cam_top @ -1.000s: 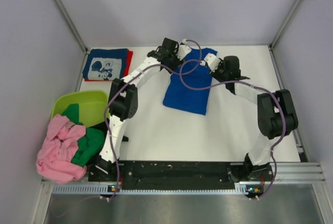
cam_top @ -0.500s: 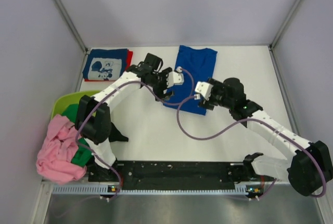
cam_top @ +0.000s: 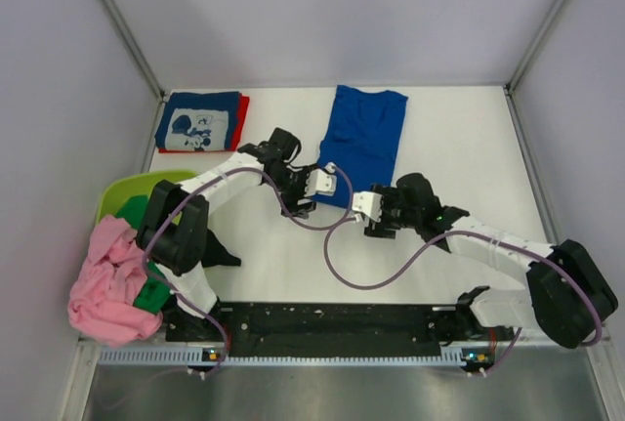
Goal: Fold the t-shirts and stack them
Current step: Grab one side of the 2/3 rectangular tshirt with both arms
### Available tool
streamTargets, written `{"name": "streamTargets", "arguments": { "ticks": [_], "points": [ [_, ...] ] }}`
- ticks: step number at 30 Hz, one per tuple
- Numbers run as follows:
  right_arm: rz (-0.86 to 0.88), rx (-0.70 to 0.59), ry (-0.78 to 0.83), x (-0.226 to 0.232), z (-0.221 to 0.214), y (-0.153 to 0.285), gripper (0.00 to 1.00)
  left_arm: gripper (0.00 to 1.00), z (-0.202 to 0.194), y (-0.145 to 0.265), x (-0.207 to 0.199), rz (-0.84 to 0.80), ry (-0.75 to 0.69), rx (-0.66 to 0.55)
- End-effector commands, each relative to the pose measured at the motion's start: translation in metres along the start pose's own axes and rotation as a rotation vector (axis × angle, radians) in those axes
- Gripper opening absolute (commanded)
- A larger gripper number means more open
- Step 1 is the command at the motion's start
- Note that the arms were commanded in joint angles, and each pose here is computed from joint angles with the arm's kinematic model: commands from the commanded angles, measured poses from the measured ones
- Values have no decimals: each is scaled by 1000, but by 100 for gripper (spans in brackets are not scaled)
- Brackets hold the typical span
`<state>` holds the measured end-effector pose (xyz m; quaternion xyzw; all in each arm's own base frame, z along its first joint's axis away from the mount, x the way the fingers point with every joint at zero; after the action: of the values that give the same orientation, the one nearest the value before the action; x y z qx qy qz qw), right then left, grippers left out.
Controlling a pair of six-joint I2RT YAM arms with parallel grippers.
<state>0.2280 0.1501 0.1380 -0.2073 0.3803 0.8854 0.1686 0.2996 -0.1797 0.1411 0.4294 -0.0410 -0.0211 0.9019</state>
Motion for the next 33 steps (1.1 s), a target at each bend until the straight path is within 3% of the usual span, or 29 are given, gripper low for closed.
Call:
{"name": "streamTargets", "arguments": {
  "ticks": [1,7,12,15,20,23,24,25,29,33],
  "points": [
    [-18,-30,41,-5,3,-13,72,75,4,-6,8,10,-44,-44],
    [-50,126,14,-8,-20,-25,64,78,6,-14,21,74,-63,-59],
    [-68,193,2,-16,-31,-33,59,78,6,-32,30,114,-93,6],
    [-56,218,-4,-15,-38,-39,50,75,-3,-40,37,152,-68,60],
    [-22,237,-12,-10,-44,-45,15,54,-15,-49,37,154,-37,120],
    [4,258,-35,-9,-43,-41,0,25,-16,-51,34,152,-2,121],
    [-2,242,-47,-11,-38,-39,0,9,-16,-51,32,151,8,124],
    [21,248,-71,-9,-36,-36,0,0,-14,-50,31,161,25,121],
    [65,236,-73,-4,-11,-19,0,0,-12,-33,21,171,74,154],
    [170,236,-39,11,22,10,0,0,-5,3,-13,110,106,172]
  ]
}}
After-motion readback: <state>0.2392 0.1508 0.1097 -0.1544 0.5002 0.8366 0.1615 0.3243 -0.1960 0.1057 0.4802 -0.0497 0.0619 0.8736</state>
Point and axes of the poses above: each gripper's point midway between its finger pads, its own y axis back along the fingers, its own x axis along the line the jaws close on, z = x × y, the point moved 9 cm from there along y, back along the fingers, and after that the axes turned 2 degrees about y, right-handed, at the moved point
